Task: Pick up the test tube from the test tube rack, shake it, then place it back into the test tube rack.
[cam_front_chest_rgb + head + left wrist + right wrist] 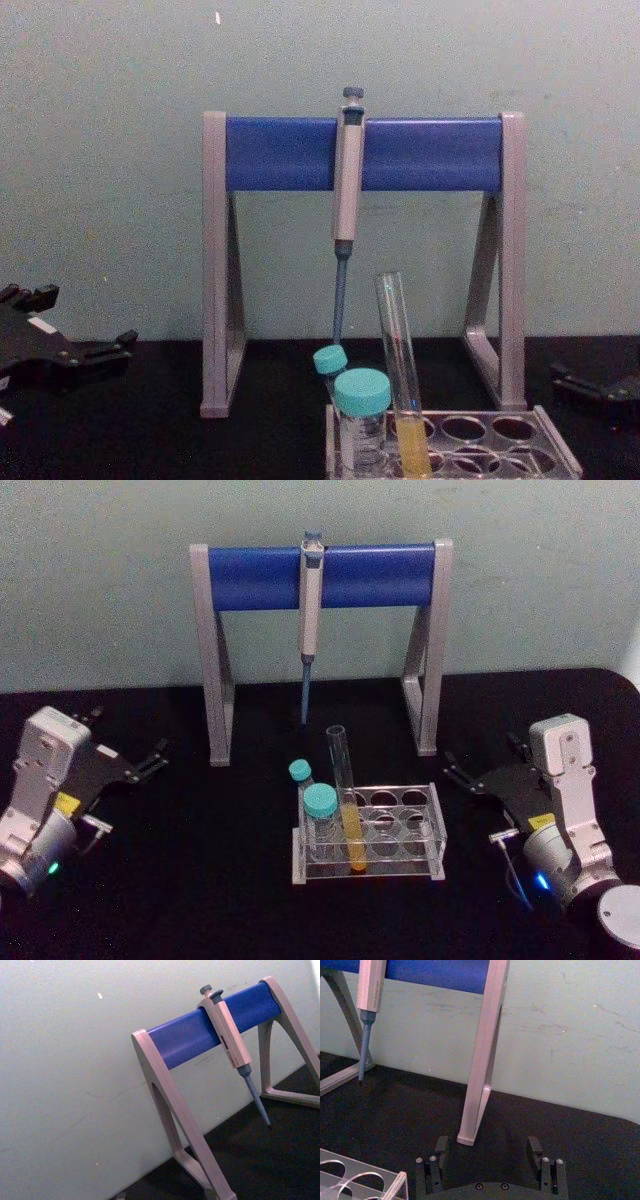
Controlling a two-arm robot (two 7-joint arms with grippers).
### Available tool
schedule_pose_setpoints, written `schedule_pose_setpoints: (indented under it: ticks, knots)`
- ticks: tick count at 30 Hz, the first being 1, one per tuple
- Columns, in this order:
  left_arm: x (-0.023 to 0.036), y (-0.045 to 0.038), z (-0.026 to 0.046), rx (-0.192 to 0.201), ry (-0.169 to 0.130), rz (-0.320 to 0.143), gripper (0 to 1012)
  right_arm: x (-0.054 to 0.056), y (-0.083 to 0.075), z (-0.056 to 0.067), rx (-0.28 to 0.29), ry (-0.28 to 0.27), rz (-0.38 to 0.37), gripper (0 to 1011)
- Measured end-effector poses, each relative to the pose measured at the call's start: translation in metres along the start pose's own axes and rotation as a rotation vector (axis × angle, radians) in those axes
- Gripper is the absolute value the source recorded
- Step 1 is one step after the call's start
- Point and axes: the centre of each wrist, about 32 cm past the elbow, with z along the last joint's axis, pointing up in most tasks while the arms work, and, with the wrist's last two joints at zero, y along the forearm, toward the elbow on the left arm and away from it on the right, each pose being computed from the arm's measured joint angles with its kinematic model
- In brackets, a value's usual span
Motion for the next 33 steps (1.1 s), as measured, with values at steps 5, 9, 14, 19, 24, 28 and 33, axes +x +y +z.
schedule_pose_setpoints:
  ticks: [5,9,14,19,24,28,33]
  knots:
    - [0.0000,0.0000,0.0000,0.000,0.000,0.000,1001,0.0000,0.0000,0.0002,0.001,0.000,0.001,1000]
    - [0.0000,0.0000,0.0000,0.000,0.000,0.000,1001,-0.0001,0.0000,0.0003,0.002,0.001,0.001,1000]
    - [0.0000,0.0000,0.0000,0.000,0.000,0.000,1001,0.0000,-0.0001,0.0004,0.003,0.001,0.001,1000]
    - [0.0000,0.0000,0.0000,0.000,0.000,0.000,1001,0.0001,-0.0001,0.0005,0.004,0.001,0.001,1000]
    - [0.0000,0.0000,0.0000,0.000,0.000,0.000,1001,0.0001,-0.0001,0.0006,0.004,0.001,0.001,1000]
    - [0.0000,0.0000,0.0000,0.000,0.000,0.000,1001,0.0001,-0.0001,0.0006,0.004,0.002,0.001,1000]
    - [0.0000,0.0000,0.0000,0.000,0.000,0.000,1001,0.0001,-0.0001,0.0006,0.004,0.002,0.001,1000]
